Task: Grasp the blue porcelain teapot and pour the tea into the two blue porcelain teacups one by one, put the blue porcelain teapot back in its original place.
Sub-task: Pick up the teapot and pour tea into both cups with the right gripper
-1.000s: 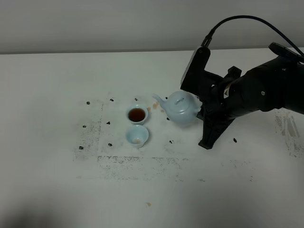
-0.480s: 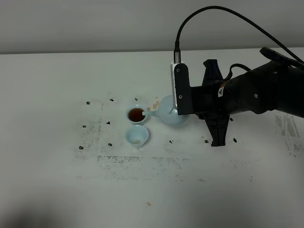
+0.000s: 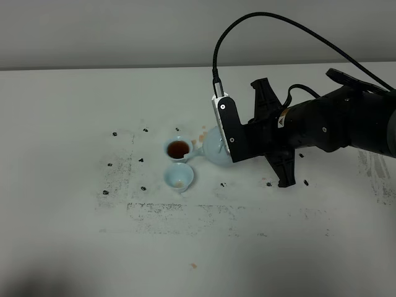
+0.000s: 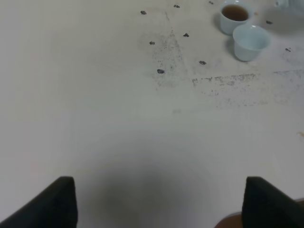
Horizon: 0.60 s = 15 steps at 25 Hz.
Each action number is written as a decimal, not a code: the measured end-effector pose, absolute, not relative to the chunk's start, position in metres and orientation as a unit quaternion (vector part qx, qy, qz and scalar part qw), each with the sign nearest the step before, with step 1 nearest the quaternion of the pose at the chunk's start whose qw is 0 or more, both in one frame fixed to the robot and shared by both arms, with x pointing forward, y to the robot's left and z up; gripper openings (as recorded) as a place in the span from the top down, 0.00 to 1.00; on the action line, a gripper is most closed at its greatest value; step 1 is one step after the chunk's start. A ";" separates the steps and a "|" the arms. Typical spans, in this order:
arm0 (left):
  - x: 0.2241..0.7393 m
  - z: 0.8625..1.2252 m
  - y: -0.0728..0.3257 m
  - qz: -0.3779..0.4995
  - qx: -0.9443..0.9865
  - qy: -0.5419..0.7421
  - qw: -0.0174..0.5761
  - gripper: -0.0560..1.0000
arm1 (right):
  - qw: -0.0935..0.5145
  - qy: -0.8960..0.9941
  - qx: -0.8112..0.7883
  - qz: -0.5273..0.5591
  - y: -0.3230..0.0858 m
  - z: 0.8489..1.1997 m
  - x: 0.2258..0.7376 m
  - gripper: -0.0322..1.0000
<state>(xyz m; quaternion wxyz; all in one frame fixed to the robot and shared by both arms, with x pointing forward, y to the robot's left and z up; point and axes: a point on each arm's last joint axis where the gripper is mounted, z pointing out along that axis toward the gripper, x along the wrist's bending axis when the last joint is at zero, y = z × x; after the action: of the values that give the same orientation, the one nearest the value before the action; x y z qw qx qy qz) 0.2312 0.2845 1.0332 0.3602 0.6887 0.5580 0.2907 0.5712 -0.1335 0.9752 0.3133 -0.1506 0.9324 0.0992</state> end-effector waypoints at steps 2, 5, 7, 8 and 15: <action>0.231 1.033 0.284 0.291 0.689 0.558 0.360 0.30 | 0.323 0.928 -0.158 0.098 -0.133 0.976 0.572 0.93; 0.231 1.033 0.284 0.291 0.689 0.558 0.360 0.30 | 0.327 0.924 -0.177 0.092 -0.132 0.973 0.574 0.93; 0.231 1.033 0.284 0.291 0.689 0.558 0.360 0.30 | 0.327 0.923 -0.182 0.090 -0.132 0.970 0.576 0.93; 0.231 1.033 0.284 0.291 0.689 0.558 0.360 0.30 | 0.327 0.922 -0.186 0.088 -0.131 0.968 0.576 0.93; 0.231 1.033 0.284 0.291 0.689 0.558 0.360 0.30 | 0.338 0.913 -0.213 0.080 -0.129 0.961 0.580 0.93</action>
<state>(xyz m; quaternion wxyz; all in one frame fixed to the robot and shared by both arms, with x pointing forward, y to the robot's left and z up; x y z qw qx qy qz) 0.2312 0.2845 1.0332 0.3602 0.6887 0.5580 0.2907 0.5804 -0.1293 0.9615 0.3383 -0.2135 0.9130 0.0798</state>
